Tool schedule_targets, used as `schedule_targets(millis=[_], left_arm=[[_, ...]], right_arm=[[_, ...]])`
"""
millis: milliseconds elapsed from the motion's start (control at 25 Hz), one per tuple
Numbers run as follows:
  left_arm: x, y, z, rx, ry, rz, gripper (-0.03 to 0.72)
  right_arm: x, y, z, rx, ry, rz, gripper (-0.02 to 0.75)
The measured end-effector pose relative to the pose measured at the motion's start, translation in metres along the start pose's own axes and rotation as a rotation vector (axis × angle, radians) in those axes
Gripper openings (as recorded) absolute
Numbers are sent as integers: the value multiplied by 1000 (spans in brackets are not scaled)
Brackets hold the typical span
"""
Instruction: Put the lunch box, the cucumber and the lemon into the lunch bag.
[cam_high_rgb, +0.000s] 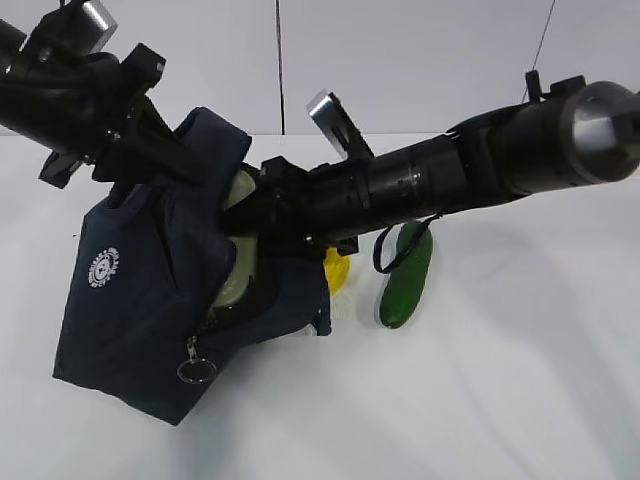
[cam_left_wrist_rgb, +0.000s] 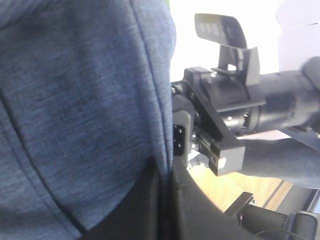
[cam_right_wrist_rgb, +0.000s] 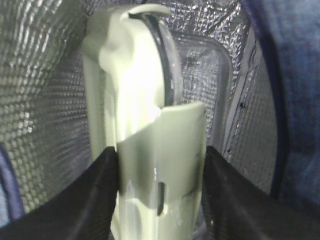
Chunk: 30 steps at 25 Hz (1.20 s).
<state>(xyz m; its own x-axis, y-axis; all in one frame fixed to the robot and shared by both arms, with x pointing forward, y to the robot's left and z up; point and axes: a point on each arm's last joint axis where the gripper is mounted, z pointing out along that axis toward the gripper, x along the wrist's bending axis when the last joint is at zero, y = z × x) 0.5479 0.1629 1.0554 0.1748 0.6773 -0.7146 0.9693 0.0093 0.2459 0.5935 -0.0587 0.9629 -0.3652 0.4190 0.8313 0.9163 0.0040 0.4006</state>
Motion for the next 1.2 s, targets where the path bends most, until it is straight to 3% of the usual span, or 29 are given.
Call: schedule_targets(millis=[240,800,1200], left_arm=[[0,0,0,3,-5,0,0],[-1,0,0,4,-8,-2,0],[4,-2,1,22,33,24,0]], right_arm=[[-10,-7,14,11,30,47,372],[-8,-4,16,-2,78,31,402],[0,-6,14,40,161,12,425]])
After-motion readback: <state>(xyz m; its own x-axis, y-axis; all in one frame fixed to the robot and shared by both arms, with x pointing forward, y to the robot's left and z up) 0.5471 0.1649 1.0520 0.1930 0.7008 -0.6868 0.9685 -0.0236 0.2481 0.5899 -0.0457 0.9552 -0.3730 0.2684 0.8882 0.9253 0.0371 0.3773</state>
